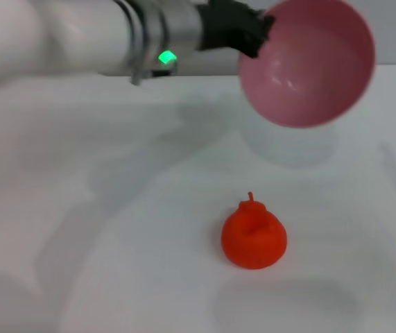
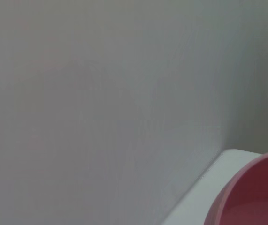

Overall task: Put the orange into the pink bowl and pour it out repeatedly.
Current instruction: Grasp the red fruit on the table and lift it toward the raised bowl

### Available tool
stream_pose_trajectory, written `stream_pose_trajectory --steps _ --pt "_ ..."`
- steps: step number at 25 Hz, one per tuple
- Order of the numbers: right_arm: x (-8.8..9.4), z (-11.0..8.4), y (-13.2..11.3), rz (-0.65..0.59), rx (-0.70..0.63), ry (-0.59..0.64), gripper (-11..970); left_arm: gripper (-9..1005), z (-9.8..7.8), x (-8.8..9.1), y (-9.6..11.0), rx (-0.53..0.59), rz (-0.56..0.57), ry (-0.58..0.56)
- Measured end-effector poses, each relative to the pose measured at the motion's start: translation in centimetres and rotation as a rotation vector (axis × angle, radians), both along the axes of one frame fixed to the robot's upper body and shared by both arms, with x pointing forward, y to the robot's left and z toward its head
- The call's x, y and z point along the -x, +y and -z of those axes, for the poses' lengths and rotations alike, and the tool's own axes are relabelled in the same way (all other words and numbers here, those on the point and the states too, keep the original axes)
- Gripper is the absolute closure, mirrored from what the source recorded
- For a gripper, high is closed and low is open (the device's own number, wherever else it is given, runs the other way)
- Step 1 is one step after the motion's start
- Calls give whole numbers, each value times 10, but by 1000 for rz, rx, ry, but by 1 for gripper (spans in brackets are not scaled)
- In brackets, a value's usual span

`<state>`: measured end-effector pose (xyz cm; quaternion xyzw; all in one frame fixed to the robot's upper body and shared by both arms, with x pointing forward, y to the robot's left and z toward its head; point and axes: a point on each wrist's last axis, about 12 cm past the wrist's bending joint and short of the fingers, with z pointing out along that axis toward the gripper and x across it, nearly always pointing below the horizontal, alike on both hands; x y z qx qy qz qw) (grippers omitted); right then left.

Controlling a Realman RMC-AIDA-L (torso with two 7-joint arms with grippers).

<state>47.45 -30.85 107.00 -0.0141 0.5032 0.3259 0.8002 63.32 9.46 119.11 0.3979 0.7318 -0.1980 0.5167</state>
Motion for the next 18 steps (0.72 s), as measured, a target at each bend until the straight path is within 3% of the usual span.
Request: stream_pose_trajectory --steps 5,9,13,18 --pt "-3 2 14 -157 98 32 325 954 -22 -27 59 103 28 247" --pt "-6 9 20 -275 215 99 325 954 -35 -37 115 82 -61 321" --pt "-8 22 19 -332 332 201 324 954 -36 -35 164 61 -170 369" --pt "-18 35 16 -426 433 389 324 954 -23 -25 204 64 -274 423"
